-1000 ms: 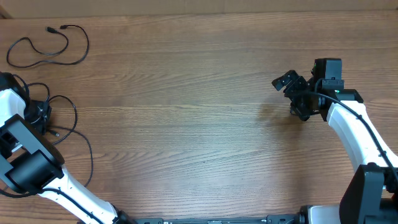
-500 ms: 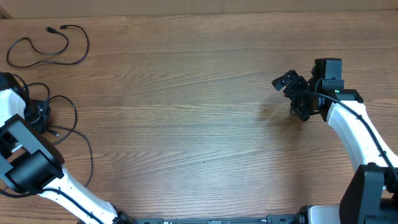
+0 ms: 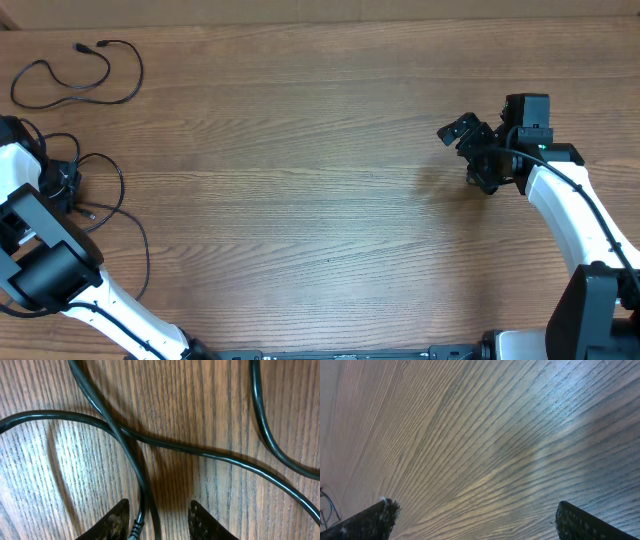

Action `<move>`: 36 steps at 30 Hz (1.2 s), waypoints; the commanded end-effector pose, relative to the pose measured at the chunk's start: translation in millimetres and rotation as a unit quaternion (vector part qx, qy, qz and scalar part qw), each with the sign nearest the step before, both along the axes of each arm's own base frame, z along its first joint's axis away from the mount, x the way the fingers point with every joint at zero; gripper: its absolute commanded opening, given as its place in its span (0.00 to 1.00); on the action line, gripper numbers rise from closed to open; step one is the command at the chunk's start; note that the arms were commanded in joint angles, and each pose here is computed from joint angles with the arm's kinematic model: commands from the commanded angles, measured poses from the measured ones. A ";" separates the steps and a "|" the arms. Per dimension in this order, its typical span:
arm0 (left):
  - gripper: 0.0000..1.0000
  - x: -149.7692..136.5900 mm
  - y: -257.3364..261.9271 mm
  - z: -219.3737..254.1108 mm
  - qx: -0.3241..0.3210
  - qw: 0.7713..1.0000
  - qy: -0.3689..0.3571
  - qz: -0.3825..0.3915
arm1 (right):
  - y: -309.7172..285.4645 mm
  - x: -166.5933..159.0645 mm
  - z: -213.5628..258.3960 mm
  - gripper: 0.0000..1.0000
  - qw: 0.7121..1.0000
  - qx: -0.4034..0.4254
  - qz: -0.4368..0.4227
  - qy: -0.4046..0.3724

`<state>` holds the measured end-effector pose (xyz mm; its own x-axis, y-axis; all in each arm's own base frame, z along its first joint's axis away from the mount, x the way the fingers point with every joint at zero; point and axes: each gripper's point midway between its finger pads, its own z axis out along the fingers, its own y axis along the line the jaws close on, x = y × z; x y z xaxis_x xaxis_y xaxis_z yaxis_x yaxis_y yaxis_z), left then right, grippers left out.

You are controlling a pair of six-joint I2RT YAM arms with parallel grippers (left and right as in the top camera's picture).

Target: Untangle cables

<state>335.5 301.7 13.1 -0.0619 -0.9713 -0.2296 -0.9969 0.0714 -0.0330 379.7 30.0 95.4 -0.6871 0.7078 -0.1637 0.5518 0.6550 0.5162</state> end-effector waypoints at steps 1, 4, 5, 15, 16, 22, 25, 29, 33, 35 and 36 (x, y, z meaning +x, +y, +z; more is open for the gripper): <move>0.38 -6.9 4.2 -6.1 0.003 1.000 0.010 0.008 | -2.5 7.5 7.9 1.00 1.000 -0.006 -0.001 -0.014; 0.38 -5.8 5.0 -5.9 0.004 1.000 0.008 0.008 | -2.5 7.5 7.9 1.00 1.000 -0.006 -0.001 -0.014; 0.38 -5.8 5.0 -5.9 0.004 1.000 0.008 0.008 | -2.5 7.5 7.9 1.00 1.000 -0.006 -0.001 -0.014; 0.38 -5.2 5.5 -6.0 0.005 1.000 0.007 0.008 | -2.5 7.4 7.9 1.00 1.000 -0.006 -0.001 -0.014; 0.38 -5.2 5.6 -6.1 0.005 1.000 0.007 0.008 | -2.5 7.4 7.9 1.00 1.000 -0.006 -0.001 -0.014; 0.37 -7.0 4.0 -12.3 0.005 1.000 0.007 0.008 | -2.5 7.4 7.9 1.00 1.000 -0.006 -0.001 -0.014; 0.38 -7.3 3.9 -15.1 0.007 1.000 0.006 0.008 | -2.5 7.5 7.9 1.00 1.000 -0.006 -0.001 -0.014; 0.37 -5.9 4.9 -15.1 0.009 1.000 0.002 0.008 | -2.5 7.5 7.9 1.00 1.000 -0.006 -0.001 -0.014; 0.28 -6.1 5.1 -15.1 0.009 1.000 0.004 0.003 | -2.5 7.5 7.9 1.00 1.000 -0.006 -0.001 -0.014; 0.16 -5.1 6.5 -14.5 0.012 1.000 0.004 -0.009 | -2.5 7.4 7.9 1.00 1.000 -0.006 -0.001 -0.014; 0.13 -4.9 6.8 -14.4 0.013 1.000 0.006 -0.017 | -2.5 7.4 7.9 1.00 1.000 -0.006 -0.001 -0.014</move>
